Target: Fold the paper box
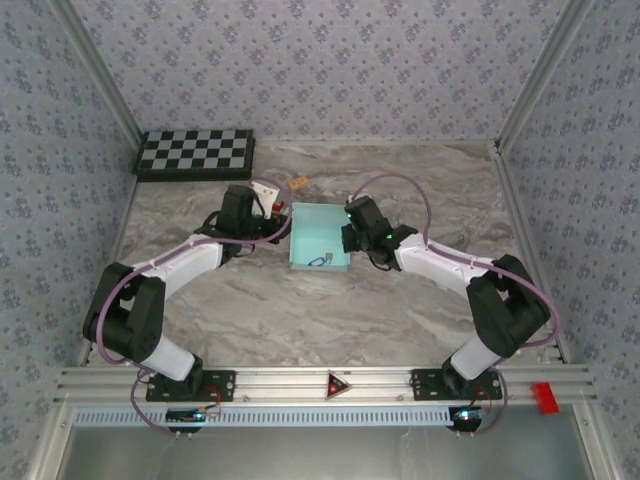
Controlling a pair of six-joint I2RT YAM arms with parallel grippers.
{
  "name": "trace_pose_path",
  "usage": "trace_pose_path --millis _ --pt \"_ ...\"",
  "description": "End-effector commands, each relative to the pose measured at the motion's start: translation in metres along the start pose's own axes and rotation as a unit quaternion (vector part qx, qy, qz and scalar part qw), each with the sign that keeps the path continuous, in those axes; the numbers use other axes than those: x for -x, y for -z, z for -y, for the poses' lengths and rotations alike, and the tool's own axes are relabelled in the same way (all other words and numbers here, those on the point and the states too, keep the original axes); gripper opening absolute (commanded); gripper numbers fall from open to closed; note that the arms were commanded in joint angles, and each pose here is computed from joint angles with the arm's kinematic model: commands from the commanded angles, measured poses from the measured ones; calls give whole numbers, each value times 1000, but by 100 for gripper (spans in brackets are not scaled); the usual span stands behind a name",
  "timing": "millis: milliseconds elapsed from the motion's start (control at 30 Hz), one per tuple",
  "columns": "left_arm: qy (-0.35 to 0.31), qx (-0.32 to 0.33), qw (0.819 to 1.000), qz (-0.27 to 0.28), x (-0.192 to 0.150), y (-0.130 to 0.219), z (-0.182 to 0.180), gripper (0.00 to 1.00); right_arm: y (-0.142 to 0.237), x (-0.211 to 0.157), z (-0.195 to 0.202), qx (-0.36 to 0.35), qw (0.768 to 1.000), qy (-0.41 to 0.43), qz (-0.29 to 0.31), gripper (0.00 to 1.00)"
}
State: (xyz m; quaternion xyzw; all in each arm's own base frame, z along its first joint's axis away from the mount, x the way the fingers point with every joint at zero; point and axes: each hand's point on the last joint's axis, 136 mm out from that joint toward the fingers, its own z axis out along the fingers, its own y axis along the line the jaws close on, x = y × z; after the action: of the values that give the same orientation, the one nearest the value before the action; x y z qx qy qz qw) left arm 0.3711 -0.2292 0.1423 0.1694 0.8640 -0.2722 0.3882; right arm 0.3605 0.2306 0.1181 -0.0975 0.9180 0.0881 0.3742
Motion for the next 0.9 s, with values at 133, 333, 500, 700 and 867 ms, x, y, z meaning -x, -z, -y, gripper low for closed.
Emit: trace_pose_path --millis 133,333,500,700,867 --pt "32 -11 999 23 4 -5 6 24 7 17 -4 -8 999 -25 42 7" --pt "41 -14 999 31 7 -6 8 27 8 19 -6 -10 998 -29 49 7" --pt "49 -13 998 34 8 -8 8 34 7 20 -7 -15 998 -34 54 7" --pt "58 -12 998 29 5 -11 6 29 6 20 -4 -25 998 -33 52 7" --pt "71 -13 997 30 5 -14 5 25 6 20 -3 -29 997 -35 56 7"
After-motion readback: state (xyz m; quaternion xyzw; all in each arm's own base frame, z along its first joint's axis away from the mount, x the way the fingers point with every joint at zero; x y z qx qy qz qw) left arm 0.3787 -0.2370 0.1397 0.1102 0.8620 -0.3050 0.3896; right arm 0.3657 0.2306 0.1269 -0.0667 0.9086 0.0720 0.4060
